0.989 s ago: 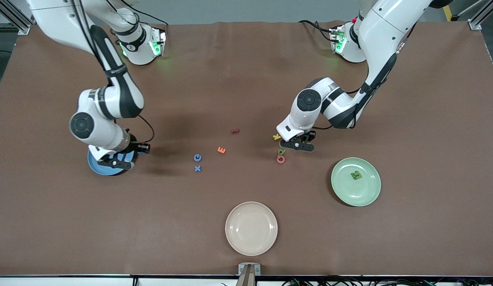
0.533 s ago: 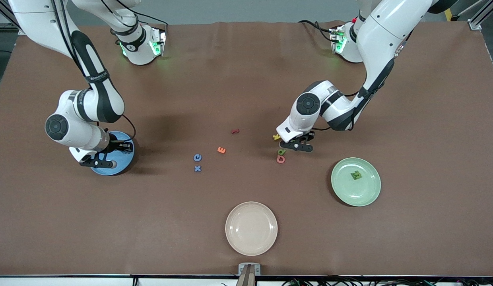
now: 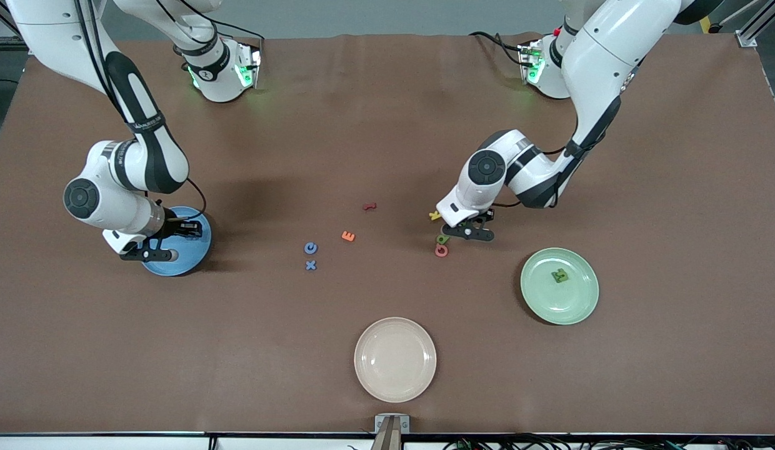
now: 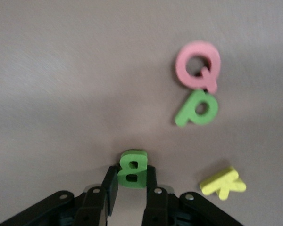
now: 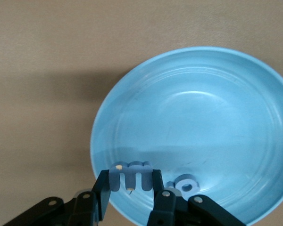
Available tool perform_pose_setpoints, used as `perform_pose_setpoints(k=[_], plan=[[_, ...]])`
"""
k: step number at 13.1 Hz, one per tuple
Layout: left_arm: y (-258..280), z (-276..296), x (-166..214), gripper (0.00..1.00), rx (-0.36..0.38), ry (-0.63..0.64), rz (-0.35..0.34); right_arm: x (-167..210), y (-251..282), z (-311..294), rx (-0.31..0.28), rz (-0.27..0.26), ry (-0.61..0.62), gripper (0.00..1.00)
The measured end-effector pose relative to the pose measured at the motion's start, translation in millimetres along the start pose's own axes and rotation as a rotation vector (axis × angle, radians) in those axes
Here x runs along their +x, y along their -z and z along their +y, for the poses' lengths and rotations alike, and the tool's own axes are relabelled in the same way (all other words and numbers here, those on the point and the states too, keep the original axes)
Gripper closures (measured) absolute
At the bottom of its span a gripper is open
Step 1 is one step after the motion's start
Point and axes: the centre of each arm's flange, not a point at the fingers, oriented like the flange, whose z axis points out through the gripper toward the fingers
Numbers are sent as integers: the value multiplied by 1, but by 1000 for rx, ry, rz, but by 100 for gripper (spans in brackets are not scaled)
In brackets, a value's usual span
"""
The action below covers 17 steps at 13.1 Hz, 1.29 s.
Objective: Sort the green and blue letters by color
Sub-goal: 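Carry the green B to the green plate with the left gripper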
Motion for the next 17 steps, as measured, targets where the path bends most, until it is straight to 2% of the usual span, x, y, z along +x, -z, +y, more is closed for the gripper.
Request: perform_pose_setpoints(k=[1,4,8,9,10,13,14,17], plan=[[13,-6,10,72,2,23,21,0,-1,3,-4,1,1,60],[72,-43,41,72,72,95,51,1,-3,7,-6,4,1,60],[115,-143,80,72,114,108,54,1,-3,5,-6,5,6,57],[113,-175,84,72,116,96,41,1,-3,5,-6,5,7,52],[110,-210,87,72,116,85,26,1,-3,4,-6,5,9,41],[80,-290,90,72,79,104,-3,1,-3,3,-6,6,11,37],[66,-300,93,72,58,115,7,1,-3,3,-6,6,12,34],[40,-293,95,72,25,112,2,2,-2,-21,-7,6,-2,34]])
